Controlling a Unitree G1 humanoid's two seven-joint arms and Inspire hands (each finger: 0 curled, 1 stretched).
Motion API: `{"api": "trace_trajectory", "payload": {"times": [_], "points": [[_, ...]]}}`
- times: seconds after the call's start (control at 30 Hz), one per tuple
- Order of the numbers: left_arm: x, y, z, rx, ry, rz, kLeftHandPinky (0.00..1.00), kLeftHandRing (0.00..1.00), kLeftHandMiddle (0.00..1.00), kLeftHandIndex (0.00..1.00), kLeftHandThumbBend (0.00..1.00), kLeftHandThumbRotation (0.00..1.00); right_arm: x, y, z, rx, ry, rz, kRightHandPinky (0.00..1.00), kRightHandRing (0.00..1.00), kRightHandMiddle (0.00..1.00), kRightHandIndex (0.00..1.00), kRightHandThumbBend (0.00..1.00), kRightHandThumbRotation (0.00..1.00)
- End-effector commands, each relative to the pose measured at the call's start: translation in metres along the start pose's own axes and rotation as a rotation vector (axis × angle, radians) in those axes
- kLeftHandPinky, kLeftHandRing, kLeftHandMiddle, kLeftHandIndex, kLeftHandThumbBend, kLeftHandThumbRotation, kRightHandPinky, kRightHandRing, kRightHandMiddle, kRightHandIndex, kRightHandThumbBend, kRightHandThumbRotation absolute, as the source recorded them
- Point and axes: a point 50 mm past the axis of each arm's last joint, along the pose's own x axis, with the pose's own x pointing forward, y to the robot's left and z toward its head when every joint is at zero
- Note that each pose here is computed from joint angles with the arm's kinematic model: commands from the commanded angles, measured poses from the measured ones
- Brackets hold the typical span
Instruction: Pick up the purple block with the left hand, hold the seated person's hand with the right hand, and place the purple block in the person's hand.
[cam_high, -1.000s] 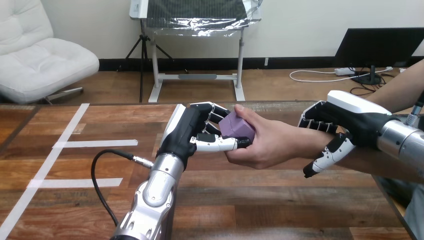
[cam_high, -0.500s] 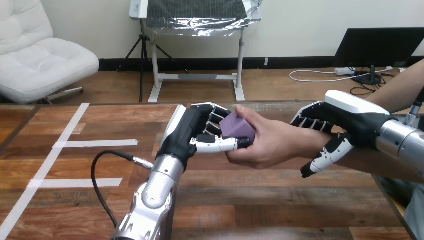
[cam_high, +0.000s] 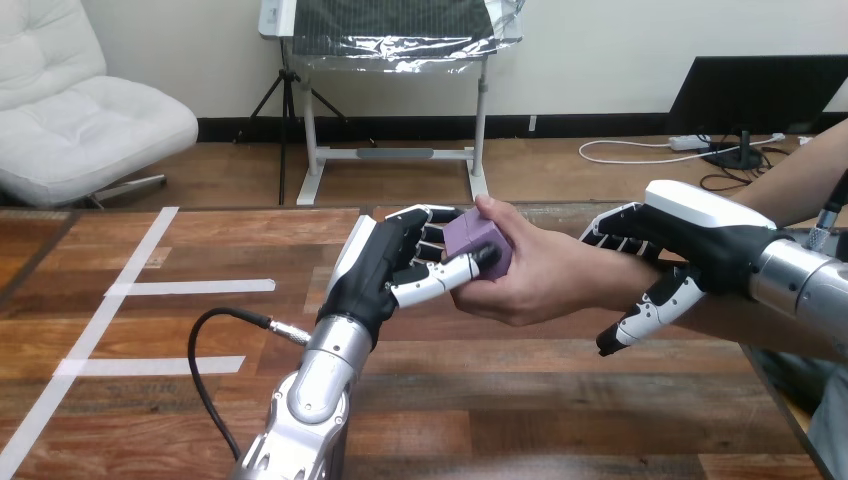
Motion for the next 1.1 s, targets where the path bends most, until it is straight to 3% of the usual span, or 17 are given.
{"api": "trace_trajectory", "payload": {"times": [0.0, 0.37, 0.7, 1.07], "points": [[0.0065, 0.0076, 0.0172, 0.017, -0.080, 0.030, 0.60, 0.67, 0.70, 0.73, 0.72, 0.93, -0.0008, -0.0034, -0.0011, 0.006, 0.000, -0.017, 0.53, 0.61, 0.66, 0.68, 0.91, 0.19], [0.0037, 0.0087, 0.0156, 0.034, -0.089, 0.031, 0.79, 0.80, 0.79, 0.78, 0.77, 1.00, -0.0025, -0.0019, -0.0024, 0.027, 0.005, -0.015, 0.53, 0.63, 0.68, 0.70, 0.89, 0.25], [0.0011, 0.0093, 0.0139, 0.039, -0.096, 0.038, 0.84, 0.86, 0.84, 0.82, 0.82, 1.00, -0.0032, 0.0005, -0.0041, 0.044, 0.009, -0.001, 0.61, 0.74, 0.76, 0.76, 0.91, 0.50], [-0.0027, 0.0110, 0.0118, 0.038, -0.113, 0.050, 0.86, 0.87, 0.86, 0.84, 0.85, 1.00, -0.0039, 0.0017, -0.0060, 0.083, 0.010, 0.012, 0.66, 0.81, 0.83, 0.84, 0.97, 0.68]]}}
